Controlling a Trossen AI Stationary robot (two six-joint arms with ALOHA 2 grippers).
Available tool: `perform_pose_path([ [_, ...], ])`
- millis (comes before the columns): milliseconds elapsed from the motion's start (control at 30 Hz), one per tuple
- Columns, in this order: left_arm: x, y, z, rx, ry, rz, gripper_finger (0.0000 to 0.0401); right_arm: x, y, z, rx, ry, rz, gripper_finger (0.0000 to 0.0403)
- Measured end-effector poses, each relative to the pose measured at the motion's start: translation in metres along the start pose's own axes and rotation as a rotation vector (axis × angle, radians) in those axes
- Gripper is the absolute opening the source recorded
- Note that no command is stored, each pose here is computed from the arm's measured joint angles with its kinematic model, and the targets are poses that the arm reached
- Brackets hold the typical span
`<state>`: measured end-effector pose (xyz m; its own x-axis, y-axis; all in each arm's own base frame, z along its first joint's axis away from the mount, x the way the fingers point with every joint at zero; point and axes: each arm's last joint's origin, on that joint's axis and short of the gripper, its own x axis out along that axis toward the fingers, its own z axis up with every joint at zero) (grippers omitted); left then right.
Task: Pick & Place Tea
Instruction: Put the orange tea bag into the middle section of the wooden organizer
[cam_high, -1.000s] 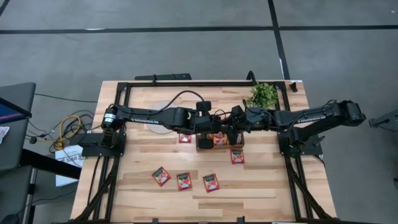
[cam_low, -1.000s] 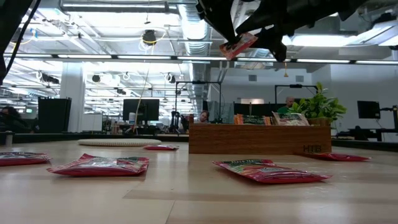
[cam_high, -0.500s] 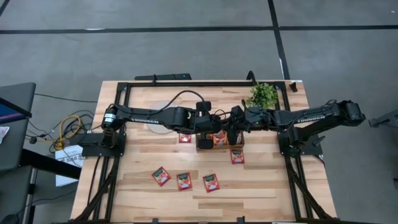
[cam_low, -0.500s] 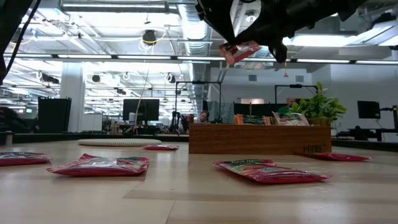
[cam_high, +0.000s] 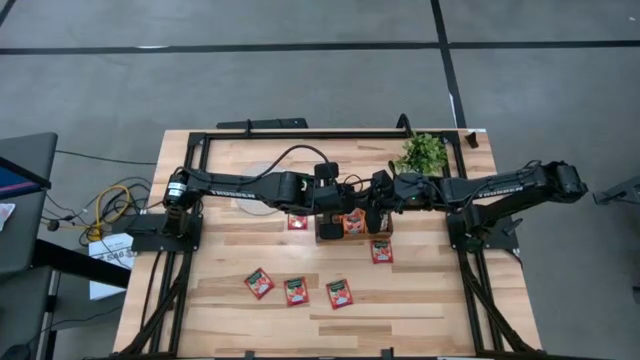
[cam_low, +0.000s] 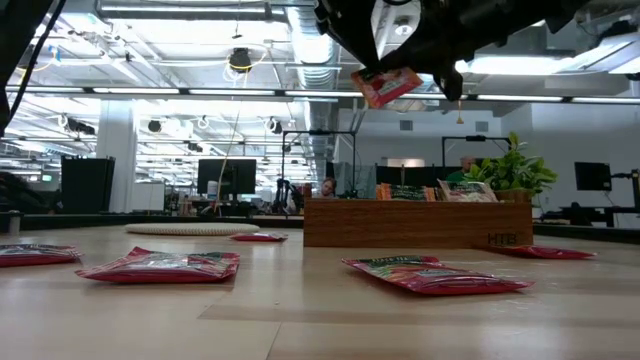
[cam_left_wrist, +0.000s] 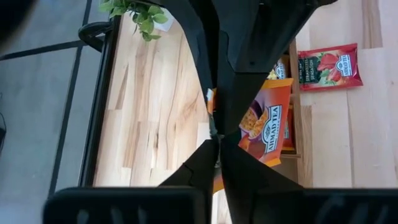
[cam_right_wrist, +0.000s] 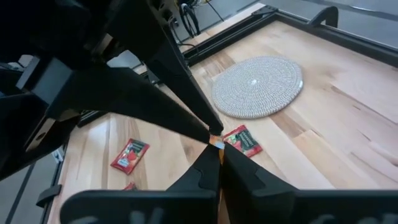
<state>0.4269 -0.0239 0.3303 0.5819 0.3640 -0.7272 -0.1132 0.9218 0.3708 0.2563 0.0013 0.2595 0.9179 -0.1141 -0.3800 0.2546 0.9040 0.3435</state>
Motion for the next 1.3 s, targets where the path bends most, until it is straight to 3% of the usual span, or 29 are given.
perform_pose_path([
  [333,-0.001,0.001,-0.007,0.028,0.066,0.057,0.0124,0.000,-0.001,0.000,0.009,-0.011,-0.029,0.0000],
  [533,-0.006,0.004,-0.029,0.060,0.278,0.134,0.0173,-0.001,-0.004,-0.009,0.035,0.062,-0.086,0.0000],
  [733,-0.012,0.008,-0.046,-0.061,0.436,0.174,0.0178,0.000,0.001,-0.033,0.041,0.020,-0.101,0.0000],
  [1033,-0.015,-0.005,-0.047,-0.101,0.434,0.145,0.0177,-0.007,0.001,-0.084,-0.006,-0.094,-0.109,0.0000],
  [1300,-0.014,-0.020,-0.075,-0.149,0.485,0.090,0.0177,-0.005,-0.005,-0.094,-0.019,-0.142,-0.131,0.0000],
])
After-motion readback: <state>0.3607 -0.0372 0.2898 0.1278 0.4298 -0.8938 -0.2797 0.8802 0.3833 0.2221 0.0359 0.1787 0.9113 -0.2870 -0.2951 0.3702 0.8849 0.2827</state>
